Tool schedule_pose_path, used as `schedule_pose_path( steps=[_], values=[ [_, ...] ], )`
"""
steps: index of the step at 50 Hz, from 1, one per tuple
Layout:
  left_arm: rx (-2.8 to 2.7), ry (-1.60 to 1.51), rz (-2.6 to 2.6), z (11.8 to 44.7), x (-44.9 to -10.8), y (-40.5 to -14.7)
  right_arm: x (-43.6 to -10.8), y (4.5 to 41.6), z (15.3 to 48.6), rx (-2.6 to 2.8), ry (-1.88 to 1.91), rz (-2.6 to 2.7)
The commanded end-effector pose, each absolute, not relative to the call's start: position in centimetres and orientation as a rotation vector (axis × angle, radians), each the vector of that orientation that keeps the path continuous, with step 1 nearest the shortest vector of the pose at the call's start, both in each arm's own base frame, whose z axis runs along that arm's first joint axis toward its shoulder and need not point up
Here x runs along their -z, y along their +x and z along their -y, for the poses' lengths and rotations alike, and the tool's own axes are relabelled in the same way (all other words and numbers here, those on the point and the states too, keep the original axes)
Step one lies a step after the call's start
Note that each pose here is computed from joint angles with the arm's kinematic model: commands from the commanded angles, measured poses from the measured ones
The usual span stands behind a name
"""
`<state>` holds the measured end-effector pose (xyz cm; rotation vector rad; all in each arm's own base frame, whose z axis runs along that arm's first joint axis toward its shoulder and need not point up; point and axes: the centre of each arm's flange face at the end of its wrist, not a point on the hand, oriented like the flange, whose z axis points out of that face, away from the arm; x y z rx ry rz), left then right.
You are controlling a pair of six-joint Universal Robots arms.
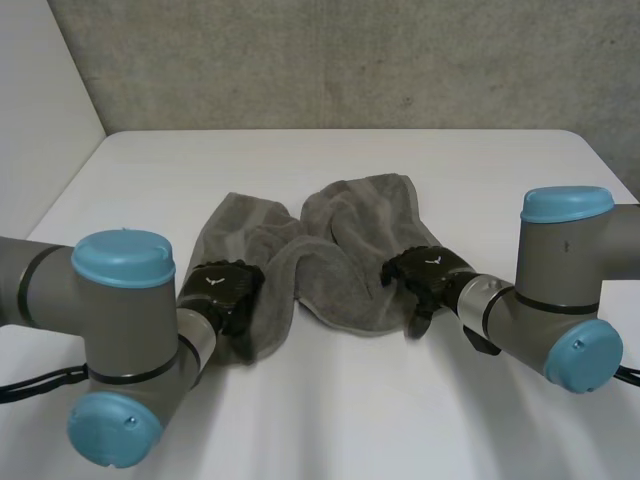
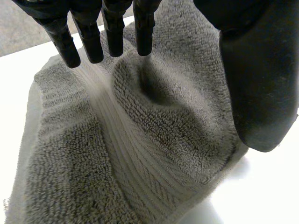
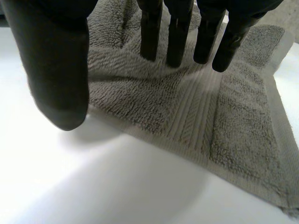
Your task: Fold the towel.
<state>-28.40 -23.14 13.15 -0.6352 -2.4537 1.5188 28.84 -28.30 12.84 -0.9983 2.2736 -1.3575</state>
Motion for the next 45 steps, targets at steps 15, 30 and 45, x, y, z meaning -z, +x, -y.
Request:
schedule_pose_path(
  steps=[15, 30, 45],
  values=[
    [-1.595, -0.639, 2.391, 25.4, -12.3, -30.6, -12.2, 30.2, 28.3, 1.387, -0.941, -2.213],
    [-1.656, -0.614, 2.385, 24.8, -14.5, -30.1, -17.1, 27.7, 28.7, 1.531, -0.886, -2.188],
    [-1.628, -0.606, 2.427, 22.6, -15.2, -27.7, -16.3, 22.6, 31.1, 1.596, -0.967, -2.337]
  ],
)
